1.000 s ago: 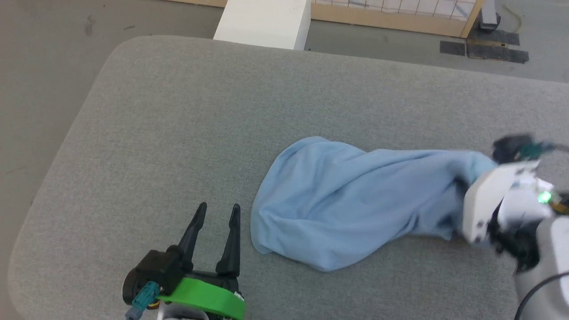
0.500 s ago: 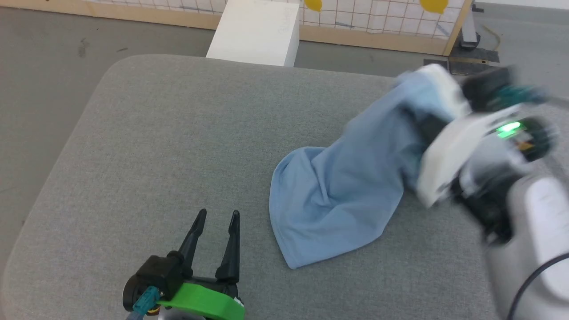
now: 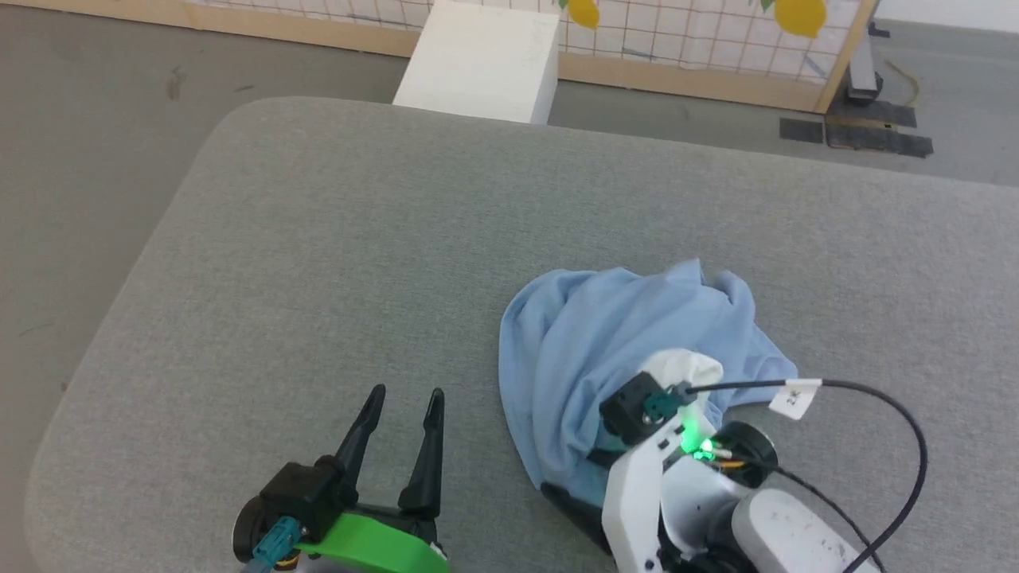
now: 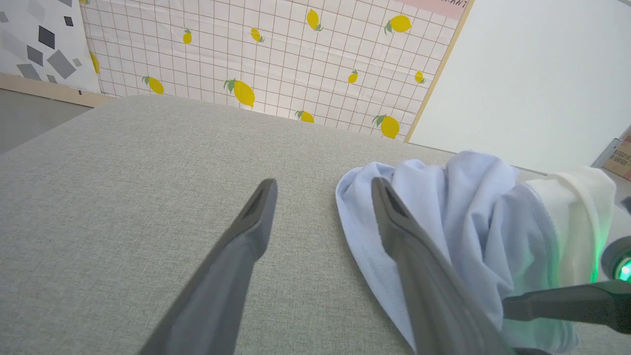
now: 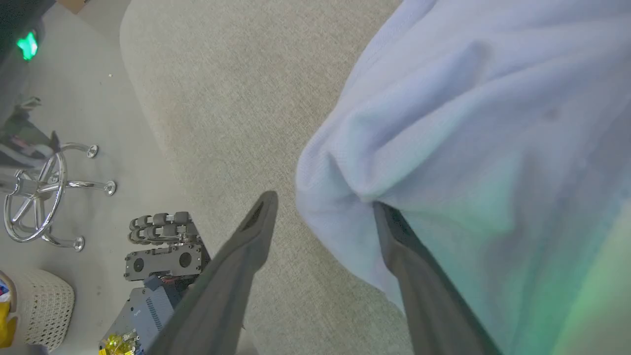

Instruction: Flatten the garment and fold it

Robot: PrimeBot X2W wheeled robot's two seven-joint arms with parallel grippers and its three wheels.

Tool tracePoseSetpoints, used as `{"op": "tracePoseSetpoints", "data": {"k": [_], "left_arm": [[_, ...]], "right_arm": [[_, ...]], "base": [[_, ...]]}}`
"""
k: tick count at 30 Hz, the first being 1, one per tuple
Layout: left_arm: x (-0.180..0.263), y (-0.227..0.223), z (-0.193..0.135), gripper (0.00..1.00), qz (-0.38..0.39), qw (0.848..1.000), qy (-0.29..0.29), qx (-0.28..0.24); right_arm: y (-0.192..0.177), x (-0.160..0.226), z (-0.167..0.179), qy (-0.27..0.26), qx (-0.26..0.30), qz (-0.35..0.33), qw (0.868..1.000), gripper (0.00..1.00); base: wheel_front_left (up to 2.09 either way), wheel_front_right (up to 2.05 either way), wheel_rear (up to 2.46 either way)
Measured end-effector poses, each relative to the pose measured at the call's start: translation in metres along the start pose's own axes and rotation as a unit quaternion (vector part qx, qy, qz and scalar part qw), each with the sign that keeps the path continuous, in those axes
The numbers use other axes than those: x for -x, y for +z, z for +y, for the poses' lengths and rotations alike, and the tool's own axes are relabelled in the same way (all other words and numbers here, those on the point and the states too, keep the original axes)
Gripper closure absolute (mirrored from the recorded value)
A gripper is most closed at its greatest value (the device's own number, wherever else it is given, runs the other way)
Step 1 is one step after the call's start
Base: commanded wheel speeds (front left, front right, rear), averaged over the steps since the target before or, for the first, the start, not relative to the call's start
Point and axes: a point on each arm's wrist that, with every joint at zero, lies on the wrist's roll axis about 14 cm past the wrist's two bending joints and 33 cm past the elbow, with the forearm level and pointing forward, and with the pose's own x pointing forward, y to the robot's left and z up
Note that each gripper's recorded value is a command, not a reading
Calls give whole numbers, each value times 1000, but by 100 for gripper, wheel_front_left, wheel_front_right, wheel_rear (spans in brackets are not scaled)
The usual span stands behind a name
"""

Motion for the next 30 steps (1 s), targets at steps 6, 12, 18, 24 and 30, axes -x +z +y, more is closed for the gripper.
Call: {"op": "tracePoseSetpoints", "data": {"k": [6, 12, 18, 24, 30], "left_arm": [[6, 2, 3, 0, -3, 1000, 6, 0], [9, 6, 3, 0, -10, 1000, 6, -2], [7, 12, 2, 0, -19, 1000, 2, -9], [3, 10, -2, 0, -15, 1000, -9, -12], [4, 4, -3, 0, -5, 1000, -11, -11]], "right_arm": [[51, 19, -15, -18, -13, -97, 995, 0], [100, 76, -53, -89, -64, -253, 961, 0], [86, 158, -114, -261, -63, -369, 890, 0], [17, 198, -141, -359, -89, -387, 844, 0], [-25, 214, -147, -395, -122, -411, 812, 0]], "base": [[0, 0, 0], [0, 0, 0], [0, 0, 0], [0, 0, 0], [0, 0, 0]]}}
